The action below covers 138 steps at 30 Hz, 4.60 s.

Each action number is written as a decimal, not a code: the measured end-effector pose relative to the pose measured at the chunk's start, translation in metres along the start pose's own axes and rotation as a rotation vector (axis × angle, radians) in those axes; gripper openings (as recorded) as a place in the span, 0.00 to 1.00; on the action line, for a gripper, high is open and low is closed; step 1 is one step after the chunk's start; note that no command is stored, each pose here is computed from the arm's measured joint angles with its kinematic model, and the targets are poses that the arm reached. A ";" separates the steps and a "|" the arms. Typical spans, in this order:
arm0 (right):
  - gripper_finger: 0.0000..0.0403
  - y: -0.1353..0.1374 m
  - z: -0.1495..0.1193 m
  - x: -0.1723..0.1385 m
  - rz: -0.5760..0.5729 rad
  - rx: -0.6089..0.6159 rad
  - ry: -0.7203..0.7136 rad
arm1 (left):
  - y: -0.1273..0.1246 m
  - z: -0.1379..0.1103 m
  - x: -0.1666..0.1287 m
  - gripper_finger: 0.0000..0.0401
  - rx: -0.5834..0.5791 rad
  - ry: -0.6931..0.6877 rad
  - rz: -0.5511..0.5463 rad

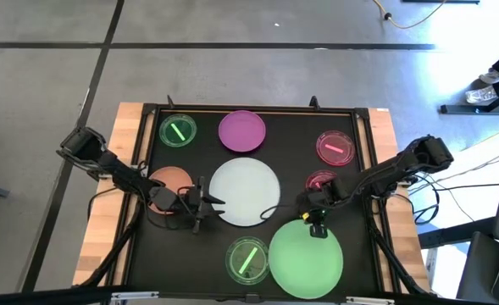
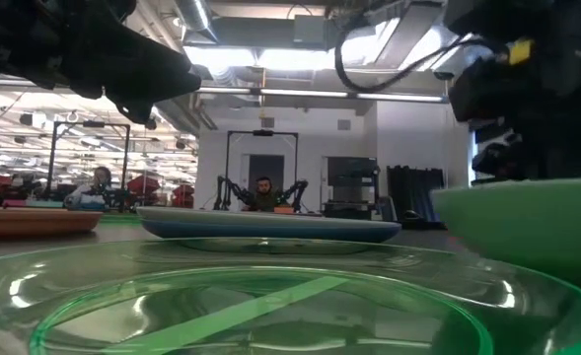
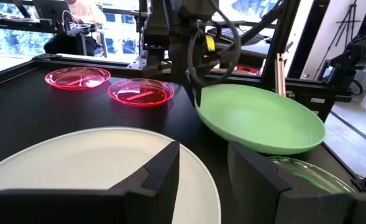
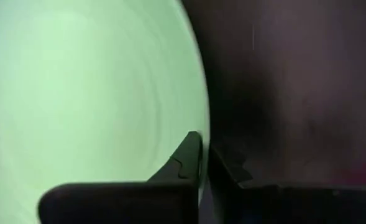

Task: Stack plastic plates
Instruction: Stack the green plate on top of the white plate, then stack the pink plate on top of the green plate

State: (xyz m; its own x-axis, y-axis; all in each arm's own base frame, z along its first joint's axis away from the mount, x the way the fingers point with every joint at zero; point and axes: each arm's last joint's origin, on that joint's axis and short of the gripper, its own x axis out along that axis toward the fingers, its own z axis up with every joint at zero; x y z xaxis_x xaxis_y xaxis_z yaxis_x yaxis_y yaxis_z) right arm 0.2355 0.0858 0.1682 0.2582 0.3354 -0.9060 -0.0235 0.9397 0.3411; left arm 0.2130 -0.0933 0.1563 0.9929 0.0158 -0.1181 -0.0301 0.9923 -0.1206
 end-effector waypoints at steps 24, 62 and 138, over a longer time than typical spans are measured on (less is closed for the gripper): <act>0.02 -0.073 0.069 -0.106 -0.227 0.180 -0.571 | -0.011 0.021 -0.015 0.33 0.019 -0.103 -0.036; 0.30 -0.145 0.113 -0.009 -0.258 0.160 -0.489 | -0.014 0.024 -0.021 0.33 0.057 -0.108 0.003; 0.34 -0.065 -0.001 0.000 -0.492 -0.292 -0.856 | 0.203 0.028 0.068 0.33 0.753 1.064 0.337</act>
State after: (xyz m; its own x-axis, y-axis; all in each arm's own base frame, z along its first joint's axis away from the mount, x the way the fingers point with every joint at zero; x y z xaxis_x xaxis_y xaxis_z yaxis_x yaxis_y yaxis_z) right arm 0.2356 0.0247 0.1458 0.9018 -0.1432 -0.4077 0.0662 0.9782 -0.1970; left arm 0.2774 0.1128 0.1518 0.3682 0.5091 -0.7780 0.1578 0.7904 0.5919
